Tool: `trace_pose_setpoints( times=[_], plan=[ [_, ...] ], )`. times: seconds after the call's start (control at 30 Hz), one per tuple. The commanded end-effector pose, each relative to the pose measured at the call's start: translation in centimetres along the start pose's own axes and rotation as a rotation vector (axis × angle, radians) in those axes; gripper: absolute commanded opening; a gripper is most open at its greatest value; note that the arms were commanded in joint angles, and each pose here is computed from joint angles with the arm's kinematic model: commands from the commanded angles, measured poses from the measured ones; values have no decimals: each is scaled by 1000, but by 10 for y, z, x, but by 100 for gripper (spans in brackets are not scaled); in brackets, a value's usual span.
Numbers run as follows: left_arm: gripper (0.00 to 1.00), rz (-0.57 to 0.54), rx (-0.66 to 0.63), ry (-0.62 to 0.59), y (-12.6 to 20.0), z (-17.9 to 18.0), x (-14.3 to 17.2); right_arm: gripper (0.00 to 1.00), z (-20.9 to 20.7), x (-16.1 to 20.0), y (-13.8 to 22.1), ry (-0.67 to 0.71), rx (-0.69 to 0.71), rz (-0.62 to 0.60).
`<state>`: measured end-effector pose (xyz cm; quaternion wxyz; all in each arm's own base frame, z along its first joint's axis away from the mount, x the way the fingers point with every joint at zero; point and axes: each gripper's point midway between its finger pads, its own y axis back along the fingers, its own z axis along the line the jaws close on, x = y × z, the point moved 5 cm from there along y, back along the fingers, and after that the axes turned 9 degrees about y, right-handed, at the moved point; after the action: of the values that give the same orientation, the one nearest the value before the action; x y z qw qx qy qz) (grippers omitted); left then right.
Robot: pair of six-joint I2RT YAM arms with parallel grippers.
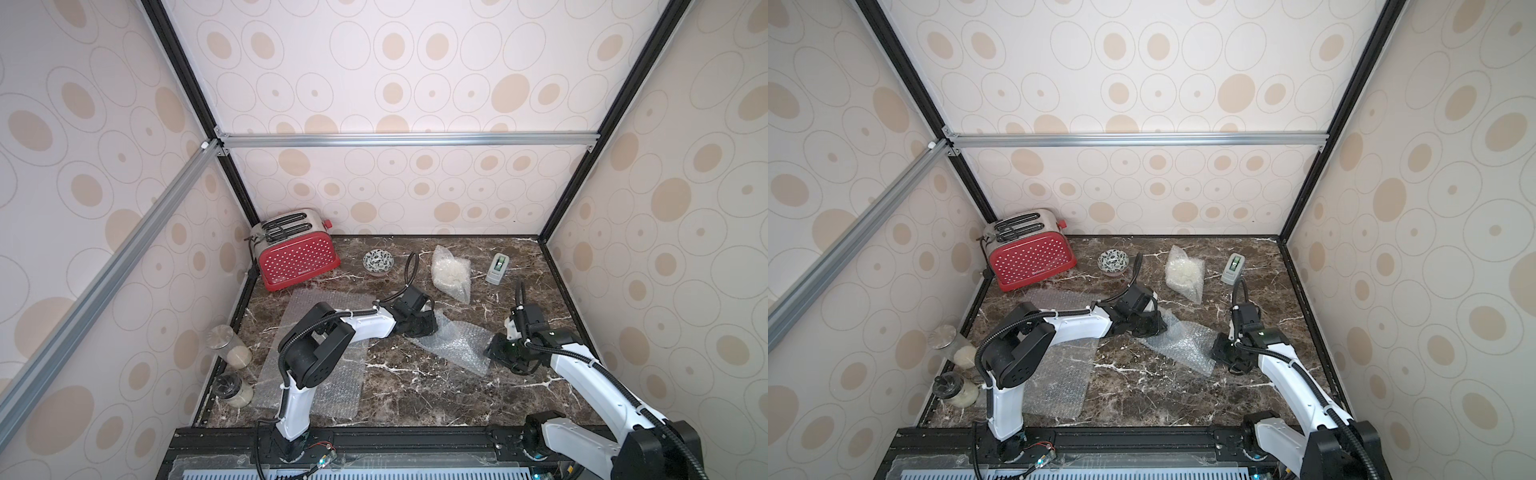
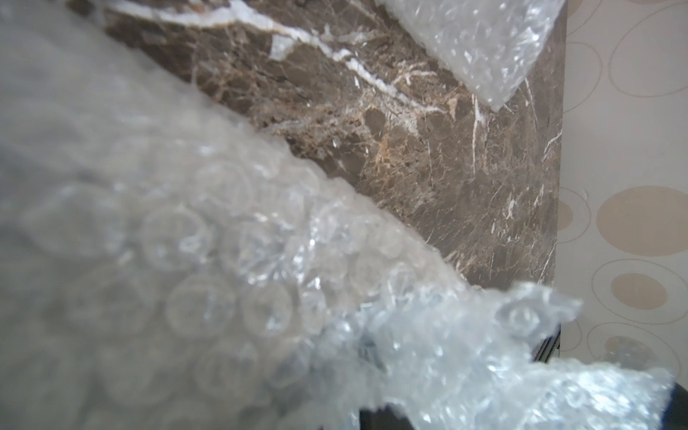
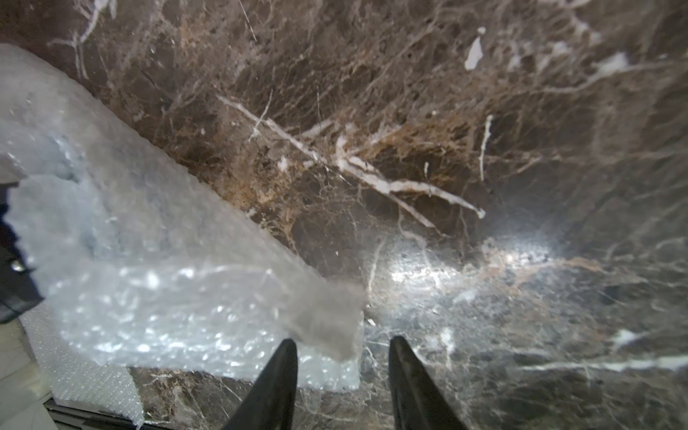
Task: Wrap bowls in bubble wrap
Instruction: Wrap the bowl in bubble wrap.
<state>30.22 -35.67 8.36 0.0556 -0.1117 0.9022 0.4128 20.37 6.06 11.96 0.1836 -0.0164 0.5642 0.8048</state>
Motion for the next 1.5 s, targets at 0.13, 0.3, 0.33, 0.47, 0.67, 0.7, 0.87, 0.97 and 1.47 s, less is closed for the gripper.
trace_pose_setpoints(
  times=[0.13, 0.3, 0.33, 0.47, 0.67, 0.7, 0.87, 0.97, 1.47],
  plan=[
    [19, 43, -61, -14, -7, 9, 8, 41, 9, -18, -10, 37, -132, -52],
    [19, 42, -55, -14, -6, 7, 7, 44, 12, -18, -7, 46, -188, -89],
    [19, 42, -55, -13, -6, 7, 7, 44, 11, -18, -5, 49, -189, -100],
    [19, 46, -51, -14, -6, 5, 6, 47, -2, -9, -4, -7, -174, -85],
    [19, 48, -50, -15, -7, 3, 6, 57, -13, -1, -10, -111, -326, -161],
    [19, 49, -50, -16, -7, 3, 5, 57, -10, -4, -10, -102, -381, -183],
    [19, 55, -56, -17, -8, 4, 7, 50, -4, -7, -11, -46, -482, -193],
    [19, 52, -58, -17, -7, 5, 6, 47, -2, -9, -13, -28, -516, -204],
    [19, 63, -59, -18, -13, 3, 4, 1, 31, -20, 37, 56, -703, -266]
  ],
)
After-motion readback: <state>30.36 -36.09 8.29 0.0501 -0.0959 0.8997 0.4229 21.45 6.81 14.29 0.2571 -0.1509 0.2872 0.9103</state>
